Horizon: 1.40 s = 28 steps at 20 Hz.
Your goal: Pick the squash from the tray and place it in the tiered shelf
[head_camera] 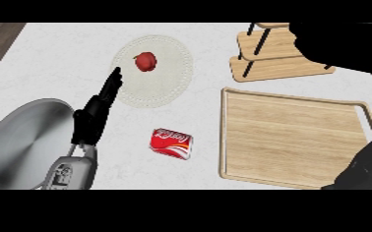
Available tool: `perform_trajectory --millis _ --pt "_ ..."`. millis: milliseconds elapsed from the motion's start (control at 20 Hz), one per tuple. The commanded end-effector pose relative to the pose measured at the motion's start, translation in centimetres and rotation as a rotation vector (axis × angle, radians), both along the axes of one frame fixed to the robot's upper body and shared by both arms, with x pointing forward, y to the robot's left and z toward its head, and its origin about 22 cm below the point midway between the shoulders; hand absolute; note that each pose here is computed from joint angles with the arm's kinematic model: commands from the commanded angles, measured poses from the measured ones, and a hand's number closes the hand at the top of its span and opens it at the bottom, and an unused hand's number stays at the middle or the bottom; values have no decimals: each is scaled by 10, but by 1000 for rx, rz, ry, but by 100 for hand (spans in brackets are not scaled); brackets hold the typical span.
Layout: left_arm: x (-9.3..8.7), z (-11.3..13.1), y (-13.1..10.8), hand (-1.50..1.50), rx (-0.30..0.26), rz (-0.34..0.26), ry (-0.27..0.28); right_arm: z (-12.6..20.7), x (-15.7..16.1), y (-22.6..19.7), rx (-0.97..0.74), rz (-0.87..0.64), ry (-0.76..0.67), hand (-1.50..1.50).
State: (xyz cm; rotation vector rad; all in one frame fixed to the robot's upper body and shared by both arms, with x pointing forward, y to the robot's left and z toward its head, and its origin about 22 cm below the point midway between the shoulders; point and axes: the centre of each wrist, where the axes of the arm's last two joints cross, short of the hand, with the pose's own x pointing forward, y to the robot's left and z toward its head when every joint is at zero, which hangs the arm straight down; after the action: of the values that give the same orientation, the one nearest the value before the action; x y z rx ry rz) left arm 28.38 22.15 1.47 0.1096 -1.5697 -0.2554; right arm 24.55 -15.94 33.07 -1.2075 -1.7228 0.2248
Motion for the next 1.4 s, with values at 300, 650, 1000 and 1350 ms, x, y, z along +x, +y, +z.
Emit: perform_trajectory --millis 300,650,1000,1350 --pt "-2 -4 0 0 -1 -20 3 13 49 -8 -118 -88 -8 150" --pt "-1 15 10 0 16 -9 -27 -27 81 -36 -175 -143 -18 150" --pt "-4 -2 -7 0 -5 -21 -10 -31 130 -41 -220 -111 -77 150" --pt "-1 -12 -5 0 2 -22 -11 -33 142 -68 80 24 -198 150"
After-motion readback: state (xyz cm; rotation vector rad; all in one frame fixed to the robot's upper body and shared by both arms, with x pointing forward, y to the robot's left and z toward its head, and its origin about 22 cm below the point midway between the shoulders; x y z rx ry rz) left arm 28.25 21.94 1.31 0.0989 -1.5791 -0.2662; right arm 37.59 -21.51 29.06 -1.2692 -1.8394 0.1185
